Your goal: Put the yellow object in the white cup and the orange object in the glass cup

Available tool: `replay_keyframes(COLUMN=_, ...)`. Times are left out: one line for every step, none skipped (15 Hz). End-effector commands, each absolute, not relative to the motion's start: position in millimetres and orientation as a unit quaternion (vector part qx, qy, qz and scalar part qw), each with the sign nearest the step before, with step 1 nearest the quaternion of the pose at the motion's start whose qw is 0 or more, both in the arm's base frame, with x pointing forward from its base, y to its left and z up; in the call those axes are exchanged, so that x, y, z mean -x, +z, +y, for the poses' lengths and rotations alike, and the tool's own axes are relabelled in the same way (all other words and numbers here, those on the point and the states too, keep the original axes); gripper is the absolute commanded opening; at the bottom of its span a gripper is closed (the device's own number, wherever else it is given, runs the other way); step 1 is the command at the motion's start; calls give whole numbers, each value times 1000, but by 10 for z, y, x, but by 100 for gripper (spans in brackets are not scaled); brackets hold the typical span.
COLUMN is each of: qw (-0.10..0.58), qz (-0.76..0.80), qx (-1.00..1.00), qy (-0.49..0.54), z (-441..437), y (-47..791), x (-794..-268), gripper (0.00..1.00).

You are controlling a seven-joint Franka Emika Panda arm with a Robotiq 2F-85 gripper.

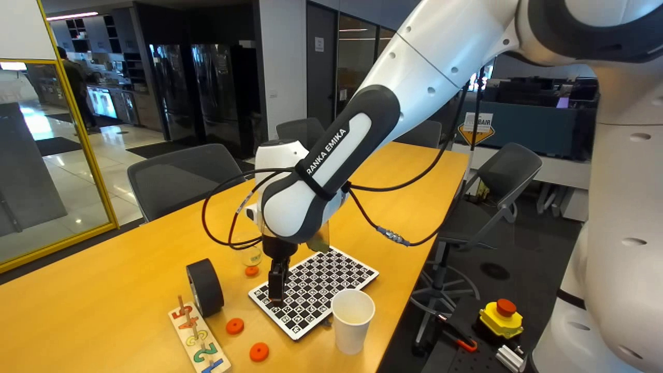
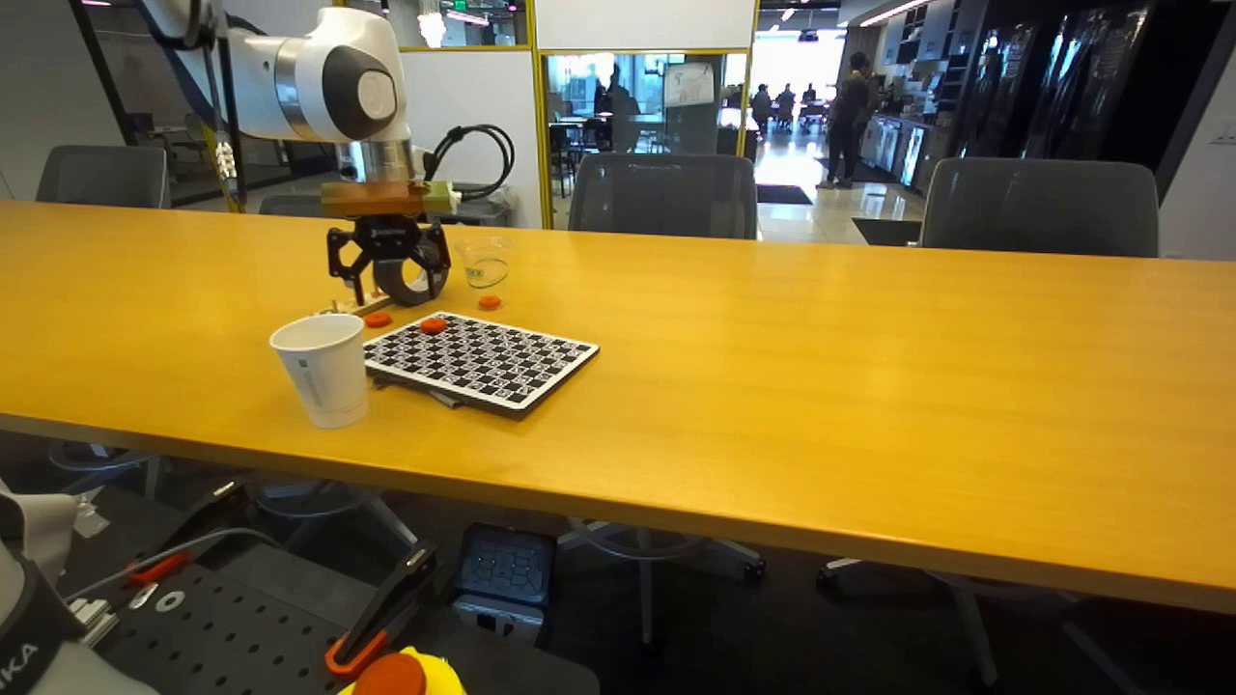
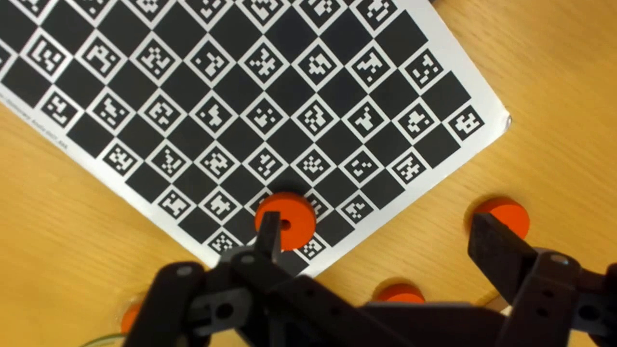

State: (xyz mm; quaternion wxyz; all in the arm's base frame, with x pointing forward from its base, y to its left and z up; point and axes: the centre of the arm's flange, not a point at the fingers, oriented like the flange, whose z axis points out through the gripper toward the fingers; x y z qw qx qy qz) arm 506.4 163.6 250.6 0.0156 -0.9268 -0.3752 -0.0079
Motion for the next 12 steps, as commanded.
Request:
replay_keyframes(qw=15, qz=-332, qx=943, qy=-5, z=1626, y=2293, x=-5266, gripper=100)
replay_keyframes(qw=16, qz=-324, qx=946, qy=-1, z=1611, y=2234, x=-5296, gripper=100)
replay_keyframes(qw=16, qz=-318, qx=948, qy=2, z=1601, y=2200, x=-5343, gripper=100)
replay_keyframes(qw=17, qz=-311, qx=950, qy=4, z=1590, y=2171, x=-5379, gripper=100)
replay_keyframes(qw=16, qz=-305, qx=952, qy=4, z=1583, y=2144, x=-5435, gripper=100)
replay_keyframes(qw=16, qz=-299, qx=954, qy=3, z=1571, y=2129, x=-5477, gripper=100)
replay_keyframes(qw=19, qz=-297, qx=955, qy=5, z=1557, y=2123, x=-5523, gripper=100)
replay_keyframes(qw=20, qz=-292, qx=956, qy=3, z=1544, y=2107, x=-5559, gripper=100)
replay_keyframes(qw=21, qz=-290, qx=957, qy=2, z=1529, y=2098, x=-5590, gripper=100)
replay_keyframes(qw=21, qz=-287, qx=958, qy=2, z=1516, y=2084, x=-5616, gripper=100)
replay_keyframes(qw=22, qz=-284, qx=958, qy=1, z=1501, y=2069, x=-5639, gripper=100)
replay_keyframes(qw=21, qz=-282, qx=959, qy=2, z=1488, y=2056, x=-5657, gripper=100)
